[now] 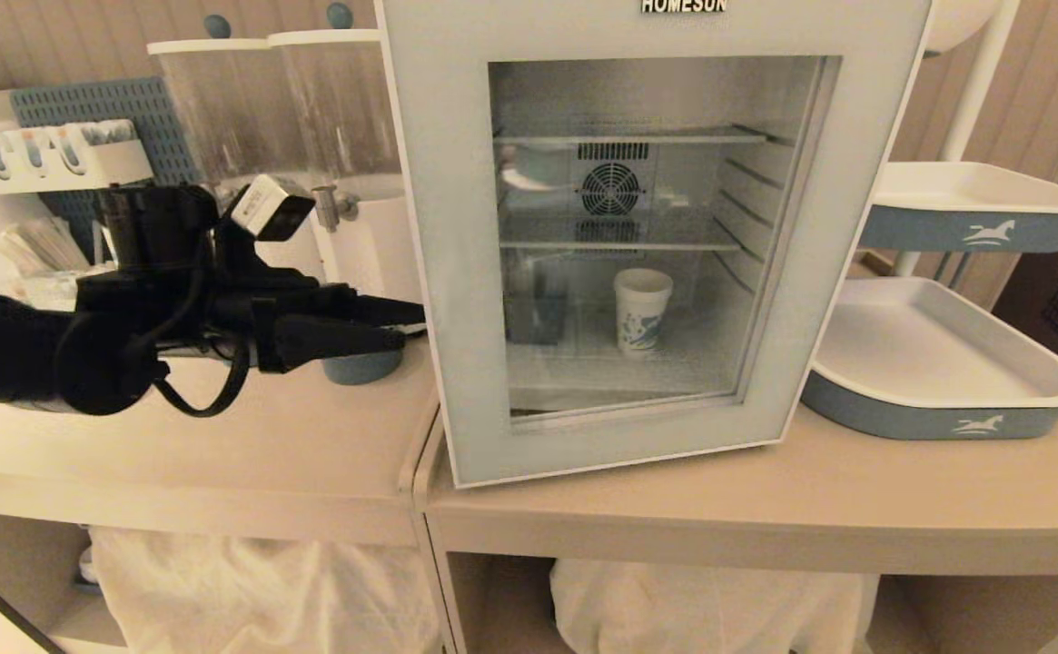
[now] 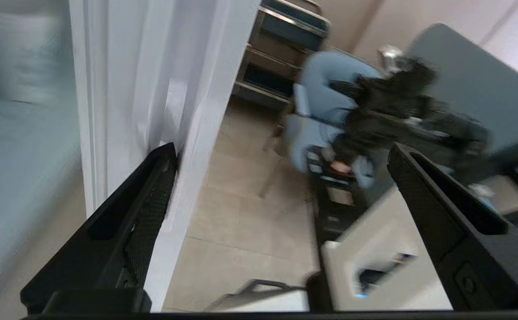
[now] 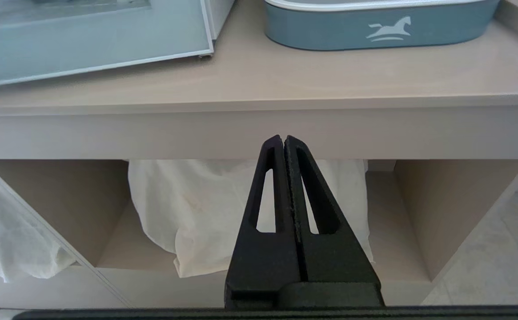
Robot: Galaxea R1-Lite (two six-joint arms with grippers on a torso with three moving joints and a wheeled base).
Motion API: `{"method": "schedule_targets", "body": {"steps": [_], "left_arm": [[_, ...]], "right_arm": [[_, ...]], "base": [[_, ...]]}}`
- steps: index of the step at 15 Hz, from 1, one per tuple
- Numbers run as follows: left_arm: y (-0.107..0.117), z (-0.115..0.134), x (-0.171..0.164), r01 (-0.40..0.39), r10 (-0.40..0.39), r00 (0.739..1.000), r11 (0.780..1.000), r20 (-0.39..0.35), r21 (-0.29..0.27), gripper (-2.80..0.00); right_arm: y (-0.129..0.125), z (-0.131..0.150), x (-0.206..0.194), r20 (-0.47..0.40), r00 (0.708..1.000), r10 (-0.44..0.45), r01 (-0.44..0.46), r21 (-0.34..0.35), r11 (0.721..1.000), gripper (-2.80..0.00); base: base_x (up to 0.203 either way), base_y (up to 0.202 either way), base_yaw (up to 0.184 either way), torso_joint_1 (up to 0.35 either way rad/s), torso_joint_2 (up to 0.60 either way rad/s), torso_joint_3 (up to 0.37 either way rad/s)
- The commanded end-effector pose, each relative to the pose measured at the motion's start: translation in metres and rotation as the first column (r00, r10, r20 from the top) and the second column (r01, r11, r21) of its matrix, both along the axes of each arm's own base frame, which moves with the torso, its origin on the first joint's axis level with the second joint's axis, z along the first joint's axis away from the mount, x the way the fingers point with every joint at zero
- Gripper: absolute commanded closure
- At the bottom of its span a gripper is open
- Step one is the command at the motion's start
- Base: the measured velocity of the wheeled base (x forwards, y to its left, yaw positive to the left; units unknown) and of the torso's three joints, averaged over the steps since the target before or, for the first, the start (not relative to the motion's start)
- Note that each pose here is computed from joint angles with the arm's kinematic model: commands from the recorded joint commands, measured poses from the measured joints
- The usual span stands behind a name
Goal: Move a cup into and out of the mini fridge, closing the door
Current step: Open the freezer door
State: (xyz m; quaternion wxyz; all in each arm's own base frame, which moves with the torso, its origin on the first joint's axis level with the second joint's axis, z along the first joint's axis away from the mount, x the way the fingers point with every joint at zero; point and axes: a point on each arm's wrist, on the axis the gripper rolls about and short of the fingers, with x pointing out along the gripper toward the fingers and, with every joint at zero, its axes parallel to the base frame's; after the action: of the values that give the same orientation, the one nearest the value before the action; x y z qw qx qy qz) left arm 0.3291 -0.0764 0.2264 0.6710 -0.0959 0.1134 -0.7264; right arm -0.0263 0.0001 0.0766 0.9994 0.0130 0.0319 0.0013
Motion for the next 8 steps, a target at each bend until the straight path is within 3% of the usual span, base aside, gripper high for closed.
{"method": "schedule_targets", "body": {"steps": [1,8], "left_arm": [[-0.007,0.012,-0.023,0.036,-0.036,0.999,0.999,0.027,-0.005,-2.80],[-0.055,0.029,-0.146,0.120,-0.120,0.993,0.993,0.009,0.006,-2.80]], "right_arm": [[0.000,0.000,0.000,-0.002,1.000,0.001,-0.001,0.000,1.000,0.00],[0.000,0.000,0.000,-0.002,1.000,0.000,0.000,0.002,1.000,0.00]], "base": [[0.000,0.000,0.000,0.000,0.00,0.000],[0.000,0.000,0.000,0.000,0.00,0.000]]}}
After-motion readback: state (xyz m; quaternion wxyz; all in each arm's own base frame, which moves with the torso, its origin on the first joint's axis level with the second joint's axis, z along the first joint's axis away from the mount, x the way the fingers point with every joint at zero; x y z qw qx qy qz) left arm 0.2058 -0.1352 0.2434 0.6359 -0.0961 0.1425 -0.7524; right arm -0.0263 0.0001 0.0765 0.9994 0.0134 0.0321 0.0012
